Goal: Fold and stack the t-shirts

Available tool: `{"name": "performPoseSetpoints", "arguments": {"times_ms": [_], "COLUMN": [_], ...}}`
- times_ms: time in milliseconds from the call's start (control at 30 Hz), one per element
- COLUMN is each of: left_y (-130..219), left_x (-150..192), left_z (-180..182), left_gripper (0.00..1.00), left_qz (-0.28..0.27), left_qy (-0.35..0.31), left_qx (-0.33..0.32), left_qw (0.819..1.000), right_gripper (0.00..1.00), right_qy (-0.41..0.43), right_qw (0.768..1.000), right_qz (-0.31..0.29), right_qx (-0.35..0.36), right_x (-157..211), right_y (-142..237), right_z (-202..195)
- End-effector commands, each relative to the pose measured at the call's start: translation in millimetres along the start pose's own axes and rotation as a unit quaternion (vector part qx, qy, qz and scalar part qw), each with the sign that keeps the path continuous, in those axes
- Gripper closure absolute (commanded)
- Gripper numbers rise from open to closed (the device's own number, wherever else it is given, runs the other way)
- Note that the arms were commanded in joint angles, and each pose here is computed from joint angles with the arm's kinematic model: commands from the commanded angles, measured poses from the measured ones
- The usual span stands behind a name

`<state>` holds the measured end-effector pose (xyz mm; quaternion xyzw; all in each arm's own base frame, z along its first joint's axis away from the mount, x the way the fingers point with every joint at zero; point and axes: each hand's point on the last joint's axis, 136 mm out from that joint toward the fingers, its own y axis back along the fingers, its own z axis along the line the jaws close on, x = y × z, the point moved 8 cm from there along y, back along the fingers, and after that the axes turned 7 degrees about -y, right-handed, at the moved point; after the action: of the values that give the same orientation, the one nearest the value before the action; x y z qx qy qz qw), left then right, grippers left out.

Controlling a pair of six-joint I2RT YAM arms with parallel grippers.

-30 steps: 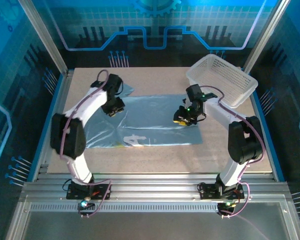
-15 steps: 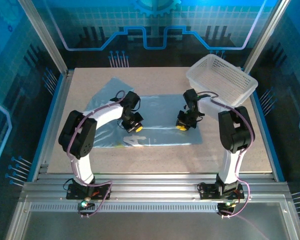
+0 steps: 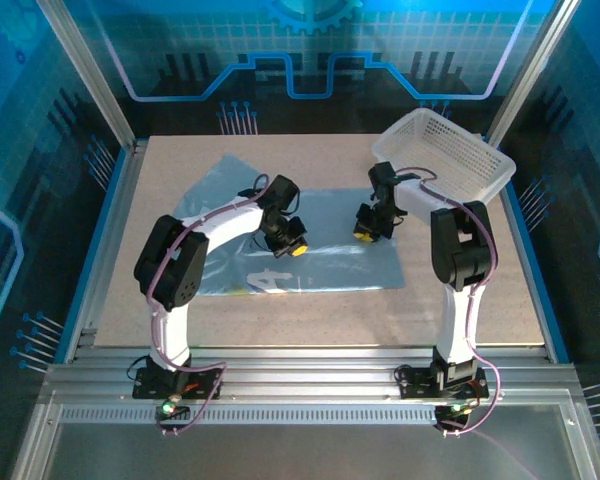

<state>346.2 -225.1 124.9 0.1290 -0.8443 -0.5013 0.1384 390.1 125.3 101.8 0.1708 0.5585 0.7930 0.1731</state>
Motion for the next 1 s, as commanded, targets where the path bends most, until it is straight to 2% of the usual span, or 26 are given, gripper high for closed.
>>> {"name": "performPoseSetpoints", "arguments": {"times_ms": [0, 133, 267, 533, 767, 833, 900, 967], "left_y": [-7.7, -17.9, -26.6, -37.5, -18.0, -1.8, 20.7, 44.8], "left_x": [4.4, -2.3, -18.5, -48.2, -46.2, -42.2, -37.2, -32.5], "left_z": [0.3, 3.2, 7.1, 7.3, -6.1, -8.3, -2.0, 16.1], "left_gripper": [1.00, 1.00, 1.00, 1.00, 1.00, 0.93, 0.77, 0.74], "left_qz": [0.027, 0.034, 0.027, 0.021, 0.015, 0.005, -0.014, -0.037], "left_qy": [-0.011, -0.020, -0.028, -0.046, -0.051, -0.052, -0.040, -0.012], "left_qx": [-0.001, -0.022, -0.040, -0.058, -0.029, -0.025, -0.025, -0.032], "left_qw": [1.000, 0.999, 0.998, 0.997, 0.998, 0.998, 0.999, 0.999], "right_gripper": [0.82, 0.82, 0.80, 0.79, 0.78, 0.78, 0.77, 0.77], "right_qy": [-0.018, -0.001, 0.009, 0.013, 0.002, 0.010, 0.022, 0.030], "right_qw": [1.000, 0.999, 0.999, 0.999, 1.000, 0.999, 0.999, 0.998], "right_qz": [-0.002, -0.038, -0.046, -0.016, -0.013, -0.021, -0.024, -0.027], "right_qx": [0.008, 0.002, -0.004, -0.026, 0.014, 0.029, 0.041, 0.049], "right_x": [-6.0, -2.7, 10.6, 33.7, 20.6, 12.5, 4.9, 0.3], "right_y": [7.1, 32.6, 46.8, 35.5, 14.5, 12.1, 12.2, 15.0], "right_z": [-4.9, -3.8, -10.4, -18.9, -29.1, -31.1, -29.4, -27.9]}}
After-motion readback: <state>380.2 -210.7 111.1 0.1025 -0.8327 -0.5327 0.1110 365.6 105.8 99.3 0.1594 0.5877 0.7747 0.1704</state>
